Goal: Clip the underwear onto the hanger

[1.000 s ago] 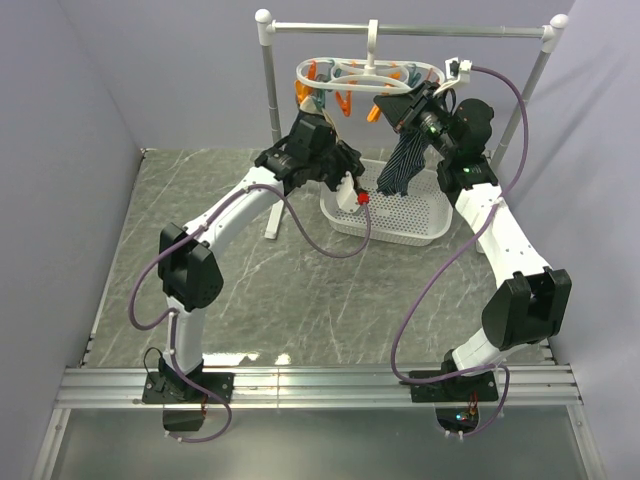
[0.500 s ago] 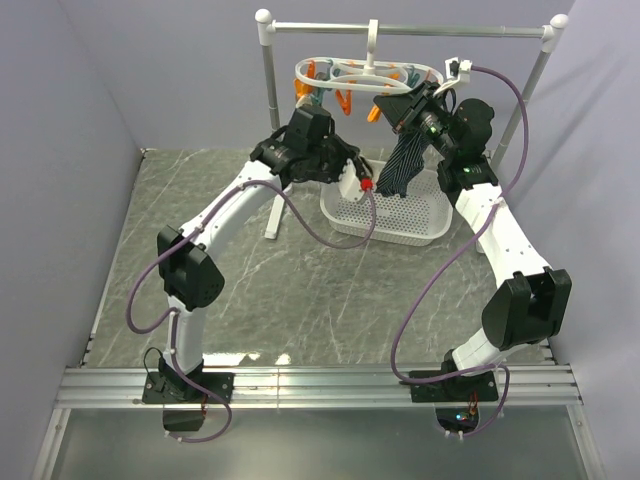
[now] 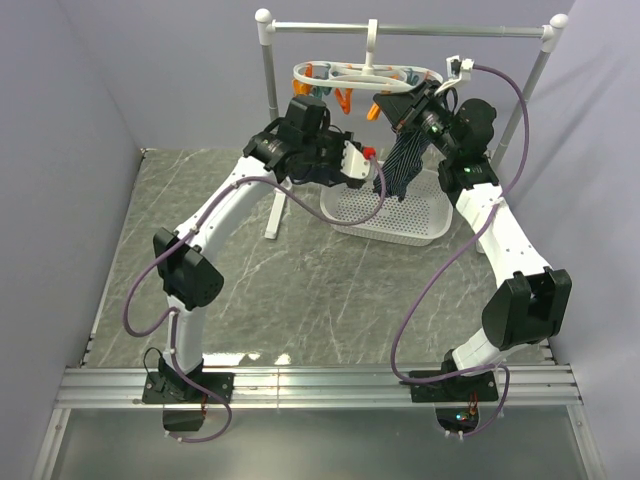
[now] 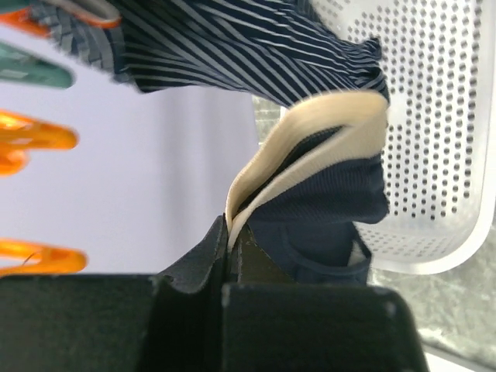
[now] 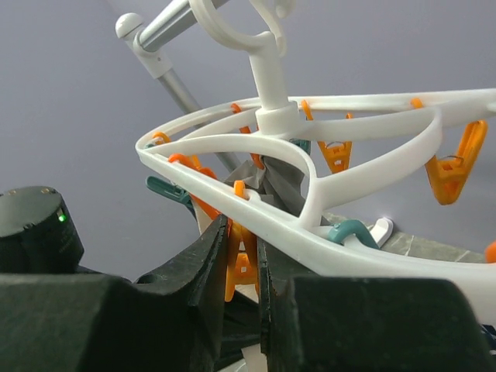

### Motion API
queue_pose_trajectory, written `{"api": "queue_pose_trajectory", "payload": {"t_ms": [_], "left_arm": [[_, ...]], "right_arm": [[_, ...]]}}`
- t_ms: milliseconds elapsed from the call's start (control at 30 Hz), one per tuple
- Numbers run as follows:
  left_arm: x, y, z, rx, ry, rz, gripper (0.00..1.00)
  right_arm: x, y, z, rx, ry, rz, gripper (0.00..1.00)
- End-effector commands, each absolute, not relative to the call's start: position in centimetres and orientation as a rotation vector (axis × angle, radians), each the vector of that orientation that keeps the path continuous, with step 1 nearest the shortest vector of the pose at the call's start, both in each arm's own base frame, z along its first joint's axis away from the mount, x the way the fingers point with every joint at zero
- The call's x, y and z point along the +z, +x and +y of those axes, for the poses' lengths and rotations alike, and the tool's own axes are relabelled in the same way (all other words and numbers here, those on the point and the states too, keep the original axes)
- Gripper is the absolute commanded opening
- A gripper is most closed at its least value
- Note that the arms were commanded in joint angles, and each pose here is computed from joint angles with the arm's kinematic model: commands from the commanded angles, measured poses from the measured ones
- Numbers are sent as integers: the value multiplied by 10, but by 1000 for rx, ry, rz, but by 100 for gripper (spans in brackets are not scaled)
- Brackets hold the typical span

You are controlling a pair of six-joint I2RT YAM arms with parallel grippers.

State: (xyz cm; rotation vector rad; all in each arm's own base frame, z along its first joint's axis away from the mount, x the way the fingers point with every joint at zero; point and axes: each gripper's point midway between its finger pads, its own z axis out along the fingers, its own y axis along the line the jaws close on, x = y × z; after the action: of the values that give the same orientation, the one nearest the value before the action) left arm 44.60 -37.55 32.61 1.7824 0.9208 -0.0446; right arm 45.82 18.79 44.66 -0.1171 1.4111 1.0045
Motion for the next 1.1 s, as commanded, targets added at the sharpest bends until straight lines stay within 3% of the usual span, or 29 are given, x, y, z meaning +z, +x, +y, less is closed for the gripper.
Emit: {"api": "queue_pose_trajectory", "payload": {"t_ms": [0, 433, 1067], "left_arm": [[361, 439, -375, -128, 1670, 951, 0], [381, 445, -372, -294, 1368, 1181, 0], [414, 444, -373, -369, 1148, 1251, 0]], "right_arm": [[471, 450, 190, 1023, -187, 1316, 0], [466, 444, 195, 1044, -234, 1303, 0], [456, 434, 207, 1033, -353, 1253, 0]]}}
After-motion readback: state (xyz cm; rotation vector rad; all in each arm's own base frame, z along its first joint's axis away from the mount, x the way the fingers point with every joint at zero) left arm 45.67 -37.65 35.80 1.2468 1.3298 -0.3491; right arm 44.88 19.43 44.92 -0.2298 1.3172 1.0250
